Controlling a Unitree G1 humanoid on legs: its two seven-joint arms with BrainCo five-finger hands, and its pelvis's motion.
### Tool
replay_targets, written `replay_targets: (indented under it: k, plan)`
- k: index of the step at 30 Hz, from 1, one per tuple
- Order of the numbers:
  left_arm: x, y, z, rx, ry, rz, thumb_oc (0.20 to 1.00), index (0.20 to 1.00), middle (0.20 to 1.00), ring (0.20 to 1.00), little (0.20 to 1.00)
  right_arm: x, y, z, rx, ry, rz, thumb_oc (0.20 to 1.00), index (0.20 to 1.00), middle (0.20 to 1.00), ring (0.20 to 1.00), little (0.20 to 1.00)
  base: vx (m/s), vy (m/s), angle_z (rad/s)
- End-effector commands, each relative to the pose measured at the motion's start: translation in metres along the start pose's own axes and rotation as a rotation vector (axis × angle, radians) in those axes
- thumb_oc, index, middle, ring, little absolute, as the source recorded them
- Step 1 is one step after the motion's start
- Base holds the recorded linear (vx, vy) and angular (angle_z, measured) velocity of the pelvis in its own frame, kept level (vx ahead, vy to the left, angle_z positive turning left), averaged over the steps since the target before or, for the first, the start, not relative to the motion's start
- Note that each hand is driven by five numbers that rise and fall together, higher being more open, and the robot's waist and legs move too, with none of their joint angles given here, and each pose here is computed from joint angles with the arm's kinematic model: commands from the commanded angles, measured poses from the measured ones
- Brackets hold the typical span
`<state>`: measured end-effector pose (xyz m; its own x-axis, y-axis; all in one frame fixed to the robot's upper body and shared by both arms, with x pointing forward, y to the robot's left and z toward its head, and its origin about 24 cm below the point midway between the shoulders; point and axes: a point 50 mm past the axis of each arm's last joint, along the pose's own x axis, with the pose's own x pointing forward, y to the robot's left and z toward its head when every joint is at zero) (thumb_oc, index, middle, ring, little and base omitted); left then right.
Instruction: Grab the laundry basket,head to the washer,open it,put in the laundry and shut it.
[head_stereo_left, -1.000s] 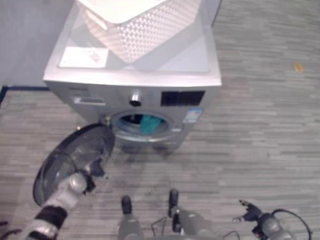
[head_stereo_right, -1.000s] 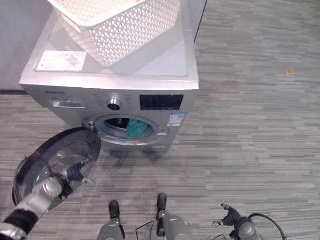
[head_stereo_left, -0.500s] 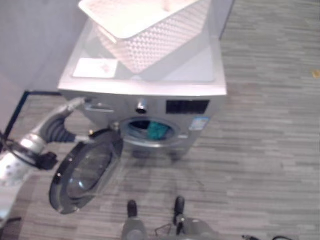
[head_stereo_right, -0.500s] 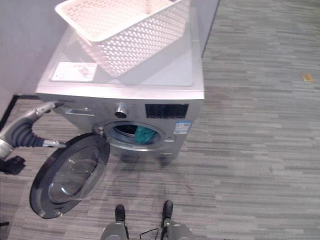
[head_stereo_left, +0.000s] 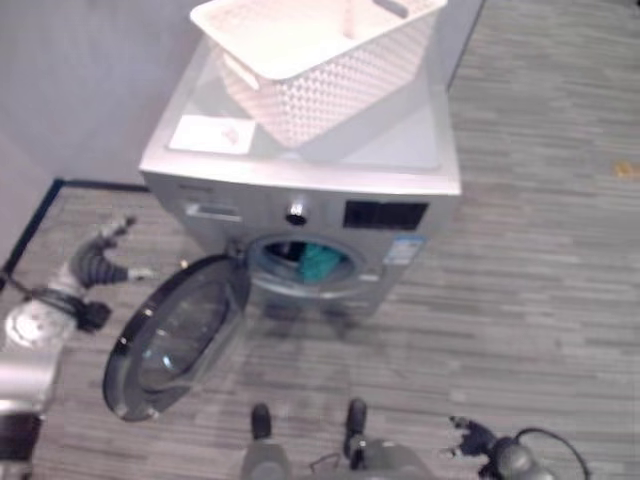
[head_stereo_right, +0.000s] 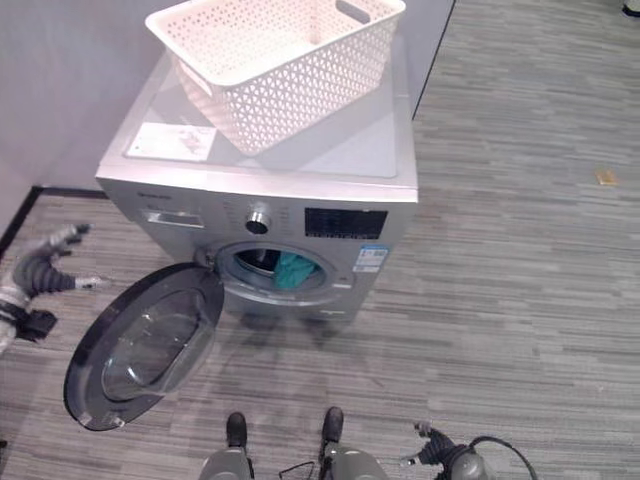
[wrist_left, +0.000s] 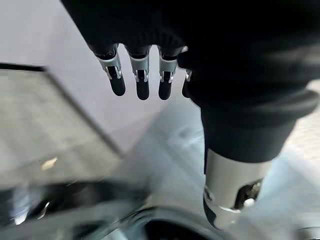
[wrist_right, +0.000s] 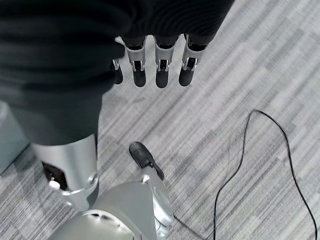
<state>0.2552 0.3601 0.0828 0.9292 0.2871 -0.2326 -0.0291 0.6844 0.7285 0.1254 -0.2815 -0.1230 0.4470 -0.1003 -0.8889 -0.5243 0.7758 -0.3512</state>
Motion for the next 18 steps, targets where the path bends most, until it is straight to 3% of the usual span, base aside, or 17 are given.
replay_targets:
  k: [1, 11, 15, 18]
  plan:
    - [0.0, 0.009, -0.009, 0.089, 0.052, 0.109, 1.0, 1.0, 1.0, 1.0, 1.0, -0.008, 0.004, -0.02, -0.069, 0.058, 0.036, 1.0, 1.0, 1.0, 1.0, 1.0, 0.0, 0.004, -0.07]
    - [0.011, -0.058, -0.067, 0.099, 0.367, -0.072, 1.0, 1.0, 1.0, 1.0, 1.0, -0.013, -0.011, -0.024, -0.12, 0.059, -0.021, 1.0, 1.0, 1.0, 1.0, 1.0, 0.03, 0.006, -0.05]
    - [0.01, -0.073, -0.063, 0.131, 0.337, -0.132, 1.0, 1.0, 1.0, 1.0, 1.0, -0.013, -0.018, -0.019, -0.125, 0.034, -0.053, 1.0, 1.0, 1.0, 1.0, 1.0, -0.05, 0.015, -0.08]
    - [0.005, -0.096, -0.043, 0.124, 0.211, -0.209, 1.0, 1.0, 1.0, 1.0, 1.0, -0.014, -0.021, -0.018, -0.116, 0.023, -0.079, 1.0, 1.0, 1.0, 1.0, 1.0, 0.02, 0.002, -0.05]
